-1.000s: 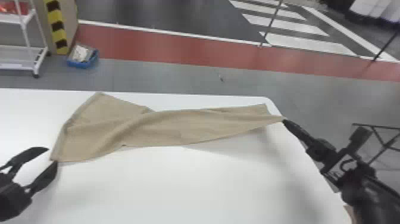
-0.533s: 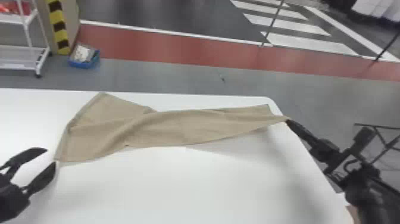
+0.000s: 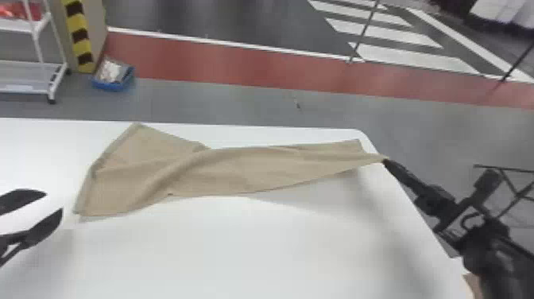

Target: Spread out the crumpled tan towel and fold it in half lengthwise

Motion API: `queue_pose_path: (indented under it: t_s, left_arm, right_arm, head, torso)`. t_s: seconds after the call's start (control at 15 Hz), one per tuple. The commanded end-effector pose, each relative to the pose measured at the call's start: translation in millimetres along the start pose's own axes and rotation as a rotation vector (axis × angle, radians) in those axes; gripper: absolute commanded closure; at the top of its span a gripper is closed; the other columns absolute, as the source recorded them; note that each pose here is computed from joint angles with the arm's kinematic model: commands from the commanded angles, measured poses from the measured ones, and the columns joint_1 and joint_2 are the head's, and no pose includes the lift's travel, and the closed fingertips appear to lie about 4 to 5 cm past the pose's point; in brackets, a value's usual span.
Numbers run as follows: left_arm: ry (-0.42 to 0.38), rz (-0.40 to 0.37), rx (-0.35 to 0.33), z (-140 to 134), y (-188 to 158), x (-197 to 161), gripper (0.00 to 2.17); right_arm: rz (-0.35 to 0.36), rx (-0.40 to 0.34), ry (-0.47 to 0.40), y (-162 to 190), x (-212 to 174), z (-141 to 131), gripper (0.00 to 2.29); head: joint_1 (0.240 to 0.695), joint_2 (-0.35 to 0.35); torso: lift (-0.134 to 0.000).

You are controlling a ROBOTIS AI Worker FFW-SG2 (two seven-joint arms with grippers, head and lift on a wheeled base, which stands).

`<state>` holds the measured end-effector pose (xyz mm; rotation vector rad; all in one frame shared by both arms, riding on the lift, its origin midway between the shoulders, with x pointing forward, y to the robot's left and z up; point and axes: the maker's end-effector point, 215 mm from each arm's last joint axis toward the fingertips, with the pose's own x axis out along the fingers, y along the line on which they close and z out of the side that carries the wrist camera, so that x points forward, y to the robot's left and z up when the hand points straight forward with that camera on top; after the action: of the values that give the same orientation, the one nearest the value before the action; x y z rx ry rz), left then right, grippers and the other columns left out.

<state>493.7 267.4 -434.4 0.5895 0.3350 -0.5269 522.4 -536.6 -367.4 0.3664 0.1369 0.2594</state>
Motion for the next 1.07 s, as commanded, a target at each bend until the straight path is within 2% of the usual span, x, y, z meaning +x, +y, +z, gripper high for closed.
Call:
queue_pose_path:
  t_s: [0.0, 0.07, 0.4, 0.53, 1.0]
  left_arm:
    - [0.087, -0.036, -0.131, -20.1, -8.3, 2.7, 0.68]
    - [0.129, -0.065, -0.181, -28.1, -15.3, 3.6, 0.68]
    - [0.068, -0.104, -0.259, -0.4, -22.2, 3.6, 0.69]
    - [0.056, -0.116, -0.312, 6.0, -26.9, 5.0, 0.69]
    - [0.036, -0.118, -0.308, 25.8, -41.4, 27.7, 0.69]
  right_arm:
    - [0.000, 0.002, 0.001, -0.4, -0.7, -0.5, 1.51]
    - [0.001, 0.001, 0.002, 0.1, -0.4, -1.0, 1.51]
    - [0.002, -0.001, 0.002, 0.2, -0.8, -1.2, 1.51]
    - [0.002, 0.001, 0.002, 0.2, -1.3, -1.7, 1.51]
    - [0.002, -0.009, 0.006, 0.4, -1.0, -2.2, 1.51]
  head:
    - [0.695, -0.287]
    - [0.695, -0.284]
    - [0.695, -0.297]
    - [0.695, -0.304]
    - [0.695, -0.331]
  torso:
    - [-0.124]
    - [-0.124]
    - [-0.124]
    - [-0.124]
    - [-0.124]
